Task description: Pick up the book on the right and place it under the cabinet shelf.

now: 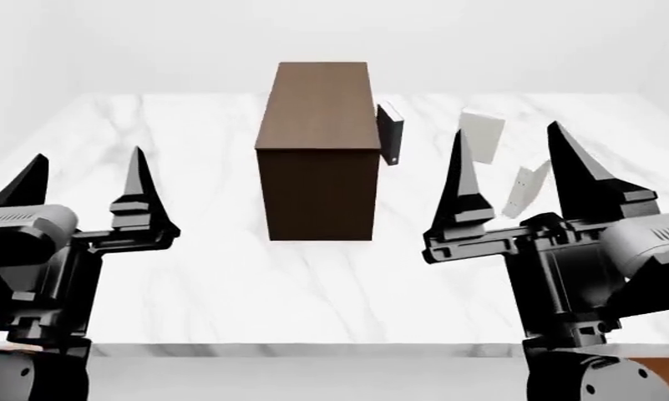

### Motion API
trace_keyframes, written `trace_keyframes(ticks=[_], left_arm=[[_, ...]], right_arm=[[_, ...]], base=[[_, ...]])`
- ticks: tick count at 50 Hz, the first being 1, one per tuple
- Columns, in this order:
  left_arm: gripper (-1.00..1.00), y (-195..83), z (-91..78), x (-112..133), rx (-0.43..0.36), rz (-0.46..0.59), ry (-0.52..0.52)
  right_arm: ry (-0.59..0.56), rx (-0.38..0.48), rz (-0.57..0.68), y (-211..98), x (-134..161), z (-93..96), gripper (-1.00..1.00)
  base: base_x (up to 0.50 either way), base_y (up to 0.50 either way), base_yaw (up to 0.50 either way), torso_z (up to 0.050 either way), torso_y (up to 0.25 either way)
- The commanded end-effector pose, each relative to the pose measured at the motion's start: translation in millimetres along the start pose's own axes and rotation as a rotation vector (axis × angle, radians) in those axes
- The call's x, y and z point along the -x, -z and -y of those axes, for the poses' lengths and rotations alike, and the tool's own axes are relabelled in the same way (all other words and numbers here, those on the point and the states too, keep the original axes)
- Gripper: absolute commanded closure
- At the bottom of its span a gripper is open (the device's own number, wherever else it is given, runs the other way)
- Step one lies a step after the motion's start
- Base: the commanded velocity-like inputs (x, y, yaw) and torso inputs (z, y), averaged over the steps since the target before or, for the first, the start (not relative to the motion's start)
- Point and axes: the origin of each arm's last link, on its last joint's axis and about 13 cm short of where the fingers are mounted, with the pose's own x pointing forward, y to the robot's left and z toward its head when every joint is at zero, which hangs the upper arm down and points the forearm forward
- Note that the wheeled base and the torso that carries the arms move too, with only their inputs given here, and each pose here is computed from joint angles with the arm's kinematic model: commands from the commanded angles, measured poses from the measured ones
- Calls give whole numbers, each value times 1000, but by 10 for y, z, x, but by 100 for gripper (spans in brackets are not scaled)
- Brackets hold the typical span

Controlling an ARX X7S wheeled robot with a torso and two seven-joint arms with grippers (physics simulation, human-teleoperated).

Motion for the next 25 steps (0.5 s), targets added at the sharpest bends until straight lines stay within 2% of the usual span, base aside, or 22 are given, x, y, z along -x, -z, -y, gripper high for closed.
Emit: trace_keyframes(ticks=[1,8,25], left_arm=[[-100,-120,17,30,-33,26,20],[-100,-155,19,30,-51,40,6],[-100,-229,-9,20,-4,62,-32]], right_arm=[[-27,1,33,-96,17,-6,-100],[-40,6,33,-95,16,-16,-100],[-63,12,25,-105,34,-38,-100]], base=[[352,-465,0,0,0],[401,-405,0,0,0],[482,-267,0,0,0]])
